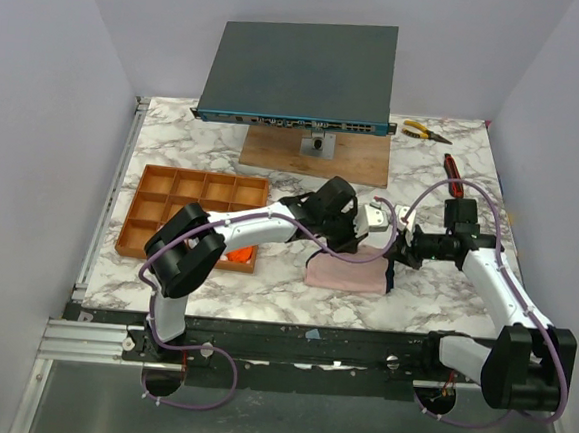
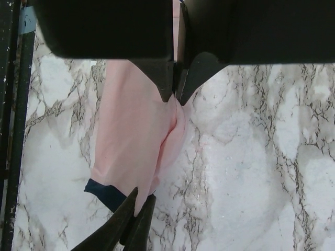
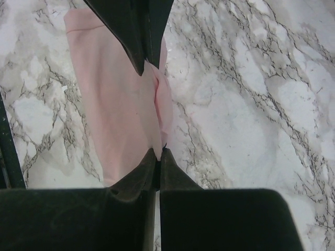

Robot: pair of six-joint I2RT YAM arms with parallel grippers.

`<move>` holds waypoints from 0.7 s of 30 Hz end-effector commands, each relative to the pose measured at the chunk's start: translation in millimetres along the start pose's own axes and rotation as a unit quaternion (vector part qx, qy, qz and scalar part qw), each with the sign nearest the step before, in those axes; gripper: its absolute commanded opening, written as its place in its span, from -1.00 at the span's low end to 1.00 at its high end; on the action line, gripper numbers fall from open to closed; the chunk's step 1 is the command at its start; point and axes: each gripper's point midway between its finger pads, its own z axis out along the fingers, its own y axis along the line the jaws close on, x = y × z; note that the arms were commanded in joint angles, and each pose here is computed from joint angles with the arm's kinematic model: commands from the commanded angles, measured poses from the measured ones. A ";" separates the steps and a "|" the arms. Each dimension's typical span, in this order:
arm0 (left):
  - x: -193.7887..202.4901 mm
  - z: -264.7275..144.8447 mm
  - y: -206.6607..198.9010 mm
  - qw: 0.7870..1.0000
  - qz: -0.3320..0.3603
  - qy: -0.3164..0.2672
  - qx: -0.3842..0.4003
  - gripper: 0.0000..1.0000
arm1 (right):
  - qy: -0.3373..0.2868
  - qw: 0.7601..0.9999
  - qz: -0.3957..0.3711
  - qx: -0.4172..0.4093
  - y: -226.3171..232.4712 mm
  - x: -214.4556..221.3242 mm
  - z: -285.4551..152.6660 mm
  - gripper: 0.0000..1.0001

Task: Roll the underwear
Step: Fold the underwear at the center of the board.

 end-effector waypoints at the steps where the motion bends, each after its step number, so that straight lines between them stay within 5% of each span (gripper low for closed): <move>1: -11.6 0.6 -4.0 1.000 0.012 -0.004 0.011 -1.00 | 0.006 1.000 0.001 0.017 -13.6 -3.2 -3.3 -0.87; 7: -14.8 -6.5 -6.5 0.999 0.033 -0.012 0.011 -1.00 | 0.010 0.999 0.010 0.030 -18.9 0.9 -1.8 -0.74; 21: -12.3 -6.3 -1.1 1.000 0.025 -0.012 -0.010 -1.00 | 0.012 0.997 0.057 0.049 -19.4 1.8 -3.2 -0.08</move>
